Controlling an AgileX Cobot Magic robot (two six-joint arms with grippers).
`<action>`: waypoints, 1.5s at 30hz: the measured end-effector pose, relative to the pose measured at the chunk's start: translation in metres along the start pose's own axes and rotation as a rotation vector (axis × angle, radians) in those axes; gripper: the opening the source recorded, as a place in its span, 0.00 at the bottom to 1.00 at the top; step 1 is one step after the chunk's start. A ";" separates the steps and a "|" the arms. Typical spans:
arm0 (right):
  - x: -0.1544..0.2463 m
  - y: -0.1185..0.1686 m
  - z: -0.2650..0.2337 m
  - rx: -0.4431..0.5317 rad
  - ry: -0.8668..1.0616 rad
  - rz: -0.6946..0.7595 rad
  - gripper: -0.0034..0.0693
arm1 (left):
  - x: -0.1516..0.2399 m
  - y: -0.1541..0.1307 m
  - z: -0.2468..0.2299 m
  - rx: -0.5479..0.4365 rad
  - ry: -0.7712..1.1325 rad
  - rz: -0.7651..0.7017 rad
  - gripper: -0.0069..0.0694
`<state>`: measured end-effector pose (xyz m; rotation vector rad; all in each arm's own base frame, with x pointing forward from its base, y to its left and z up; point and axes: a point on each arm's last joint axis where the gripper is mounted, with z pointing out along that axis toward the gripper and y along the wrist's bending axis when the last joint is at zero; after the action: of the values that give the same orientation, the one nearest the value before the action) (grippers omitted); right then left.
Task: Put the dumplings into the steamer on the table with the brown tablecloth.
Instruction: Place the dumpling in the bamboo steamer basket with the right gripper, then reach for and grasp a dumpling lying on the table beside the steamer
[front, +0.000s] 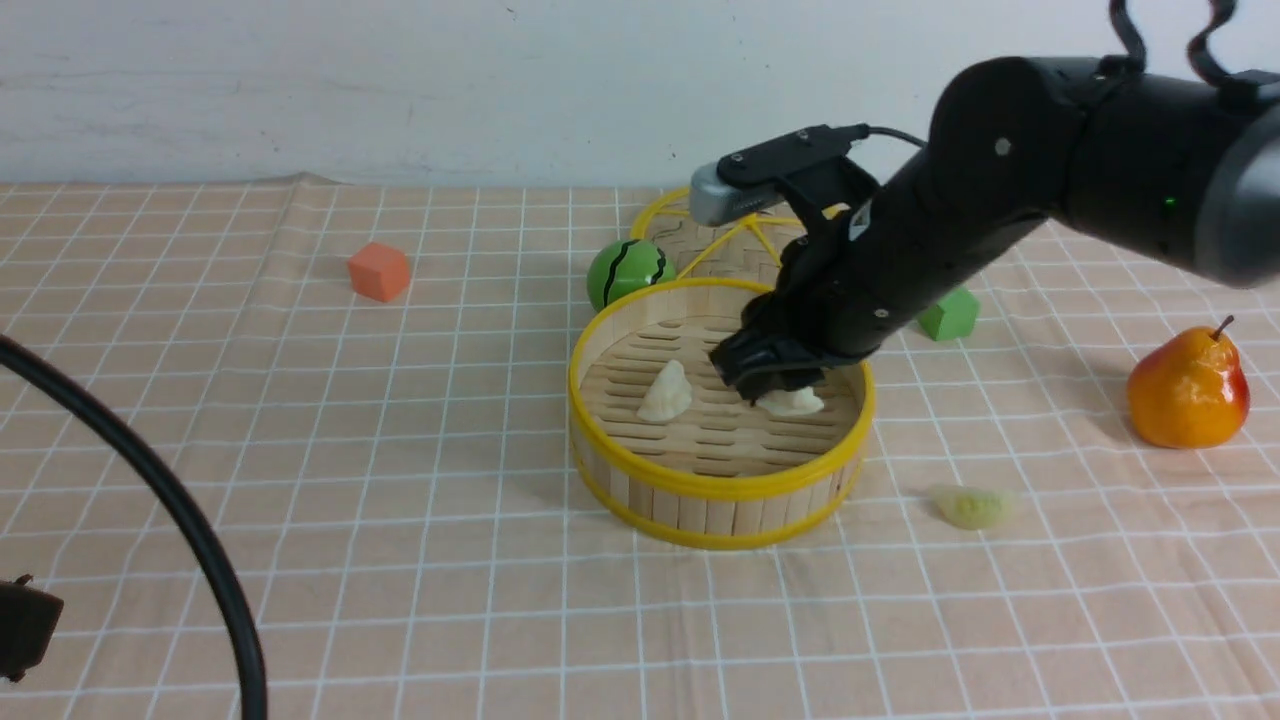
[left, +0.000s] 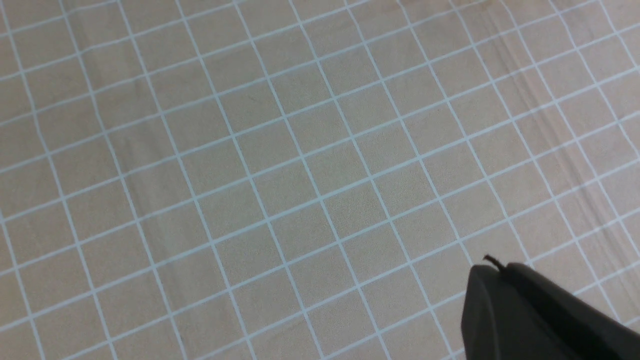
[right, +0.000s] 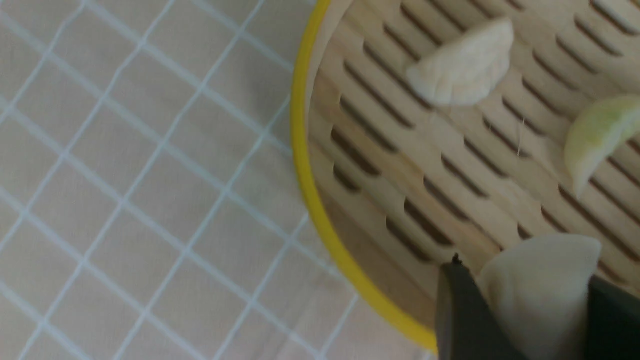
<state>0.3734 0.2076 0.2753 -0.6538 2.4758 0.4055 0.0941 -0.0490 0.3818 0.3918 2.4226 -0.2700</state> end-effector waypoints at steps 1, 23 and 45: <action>-0.002 -0.001 0.008 -0.002 -0.001 0.015 0.35 | 0.000 0.000 0.000 0.000 0.000 0.000 0.07; -0.016 -0.005 0.024 0.091 0.111 -0.099 0.96 | 0.001 0.000 0.000 -0.002 0.016 0.000 0.07; 0.071 -0.116 0.022 0.140 0.409 -0.318 0.72 | 0.001 0.000 0.000 0.004 0.014 -0.002 0.09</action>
<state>0.3919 0.0940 0.2000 -1.1420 2.6747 -0.0295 0.0933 -0.0492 0.3810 0.3939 2.4363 -0.2738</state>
